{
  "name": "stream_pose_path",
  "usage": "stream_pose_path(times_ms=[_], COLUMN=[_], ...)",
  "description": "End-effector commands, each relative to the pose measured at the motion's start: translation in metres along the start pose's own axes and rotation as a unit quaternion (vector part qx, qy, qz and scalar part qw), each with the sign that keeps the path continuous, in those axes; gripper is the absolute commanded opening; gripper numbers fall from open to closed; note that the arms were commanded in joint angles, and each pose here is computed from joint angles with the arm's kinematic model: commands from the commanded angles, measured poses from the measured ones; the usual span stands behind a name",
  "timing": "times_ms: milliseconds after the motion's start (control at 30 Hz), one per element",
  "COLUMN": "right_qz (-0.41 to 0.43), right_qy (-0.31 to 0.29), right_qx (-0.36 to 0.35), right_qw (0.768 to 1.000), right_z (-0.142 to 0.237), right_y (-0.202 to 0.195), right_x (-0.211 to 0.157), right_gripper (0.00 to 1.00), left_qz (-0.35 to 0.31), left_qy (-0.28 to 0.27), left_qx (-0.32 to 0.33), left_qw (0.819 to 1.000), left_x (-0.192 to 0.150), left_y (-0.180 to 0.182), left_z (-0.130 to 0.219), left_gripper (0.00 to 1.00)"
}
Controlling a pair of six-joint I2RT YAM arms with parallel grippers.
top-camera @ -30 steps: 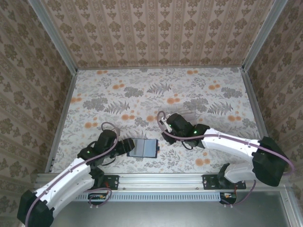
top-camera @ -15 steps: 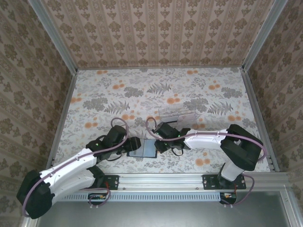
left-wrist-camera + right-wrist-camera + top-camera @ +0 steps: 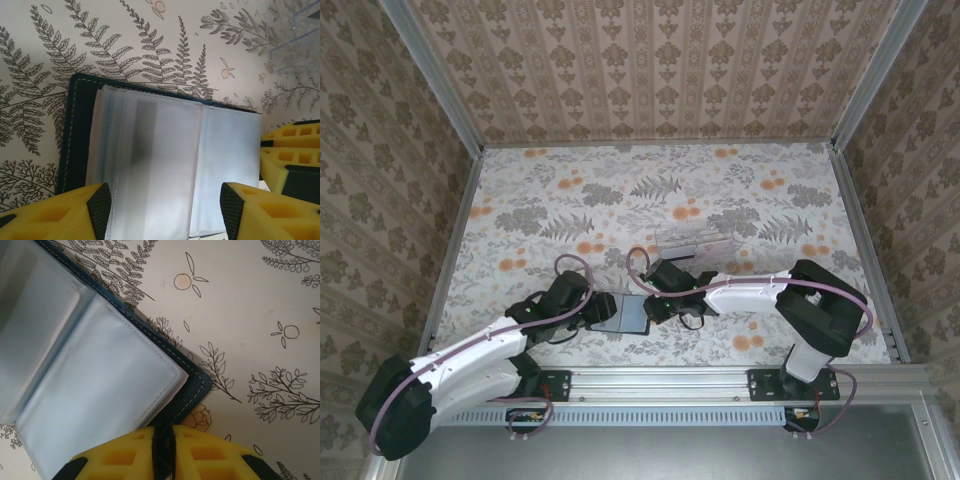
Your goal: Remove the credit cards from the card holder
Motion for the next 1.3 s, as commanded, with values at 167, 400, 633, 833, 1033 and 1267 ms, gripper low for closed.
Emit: stream_pose_path(times_ms=[167, 400, 633, 833, 1033, 1267], right_qz=[-0.005, -0.008, -0.011, -0.012, -0.012, -0.013], right_qy=[0.034, 0.032, 0.036, 0.037, 0.038, 0.041], right_qx=[-0.007, -0.002, -0.001, 0.002, 0.004, 0.002], right_qw=[0.999, 0.999, 0.999, 0.999, 0.999, 0.999], right_z=[-0.009, -0.01, -0.011, -0.013, -0.012, -0.014], right_y=[-0.001, 0.001, 0.001, 0.002, 0.003, 0.002], right_x=[-0.013, -0.011, -0.013, -0.012, -0.011, -0.013], right_gripper=[0.19, 0.19, 0.19, 0.19, 0.19, 0.19], left_qz=[0.001, 0.003, -0.001, 0.003, -0.001, -0.001], left_qy=[0.026, 0.03, 0.004, 0.019, 0.033, 0.04], left_qx=[0.001, 0.01, 0.033, 0.024, 0.028, -0.02], left_qw=[1.0, 0.999, 0.999, 1.0, 0.999, 0.999], left_x=[-0.008, -0.011, -0.008, -0.014, -0.017, -0.018], left_y=[0.001, 0.005, 0.016, 0.015, 0.013, -0.005], left_z=[-0.016, -0.014, -0.001, -0.008, -0.014, -0.017], left_gripper=[0.61, 0.6, 0.58, 0.57, 0.56, 0.56])
Point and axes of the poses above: each hand's point on the last joint's axis, 136 mm out from that joint toward the fingers, its own z axis back along the fingers, its own y axis along the line the jaws close on, x = y × z, the point moved 2 cm from there along z, back along the fingers, and after that the axes turned 4 degrees about z, right-handed, at the moved point
